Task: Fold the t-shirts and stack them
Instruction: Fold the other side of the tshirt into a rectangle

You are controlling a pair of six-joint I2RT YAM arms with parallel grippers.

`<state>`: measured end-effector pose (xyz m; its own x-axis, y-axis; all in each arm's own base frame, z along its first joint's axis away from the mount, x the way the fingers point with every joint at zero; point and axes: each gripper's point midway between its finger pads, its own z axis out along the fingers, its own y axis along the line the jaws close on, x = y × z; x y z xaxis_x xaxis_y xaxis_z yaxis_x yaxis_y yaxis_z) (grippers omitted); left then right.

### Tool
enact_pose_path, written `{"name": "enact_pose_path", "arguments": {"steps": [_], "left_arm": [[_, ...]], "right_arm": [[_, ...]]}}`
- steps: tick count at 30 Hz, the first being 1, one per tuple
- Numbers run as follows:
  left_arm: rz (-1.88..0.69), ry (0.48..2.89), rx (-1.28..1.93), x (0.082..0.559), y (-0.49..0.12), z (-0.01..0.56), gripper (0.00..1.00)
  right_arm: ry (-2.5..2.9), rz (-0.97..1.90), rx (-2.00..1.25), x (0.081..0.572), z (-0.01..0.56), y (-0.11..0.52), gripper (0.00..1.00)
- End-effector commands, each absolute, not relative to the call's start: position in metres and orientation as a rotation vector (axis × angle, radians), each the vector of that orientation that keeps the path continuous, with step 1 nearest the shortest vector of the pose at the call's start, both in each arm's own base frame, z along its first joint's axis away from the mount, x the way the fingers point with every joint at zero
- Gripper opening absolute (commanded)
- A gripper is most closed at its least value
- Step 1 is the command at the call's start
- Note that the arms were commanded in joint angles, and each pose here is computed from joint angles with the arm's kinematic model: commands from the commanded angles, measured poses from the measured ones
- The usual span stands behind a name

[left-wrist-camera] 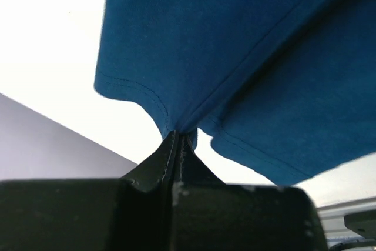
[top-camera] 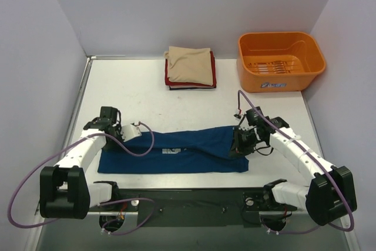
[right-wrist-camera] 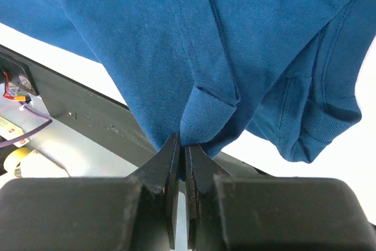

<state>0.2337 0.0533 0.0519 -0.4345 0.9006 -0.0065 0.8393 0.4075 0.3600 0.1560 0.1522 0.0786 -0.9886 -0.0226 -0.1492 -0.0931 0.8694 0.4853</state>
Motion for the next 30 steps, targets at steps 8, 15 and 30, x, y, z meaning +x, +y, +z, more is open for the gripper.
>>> {"name": "enact_pose_path", "arguments": {"steps": [8, 15, 30], "left_arm": [[0.396, 2.501, 1.668, 0.216, 0.061, 0.031, 0.00], [0.360, 2.552, 1.725, 0.214, 0.065, 0.024, 0.17], [-0.222, 2.207, 1.538, 0.269, -0.134, 0.170, 0.45]], "right_arm": [[3.013, 0.754, -0.027, 0.137, 0.066, 0.150, 0.00], [3.082, 0.713, 0.040, 0.129, 0.047, 0.146, 0.17], [2.961, 0.577, 0.332, 0.142, 0.052, 0.126, 0.43]]}}
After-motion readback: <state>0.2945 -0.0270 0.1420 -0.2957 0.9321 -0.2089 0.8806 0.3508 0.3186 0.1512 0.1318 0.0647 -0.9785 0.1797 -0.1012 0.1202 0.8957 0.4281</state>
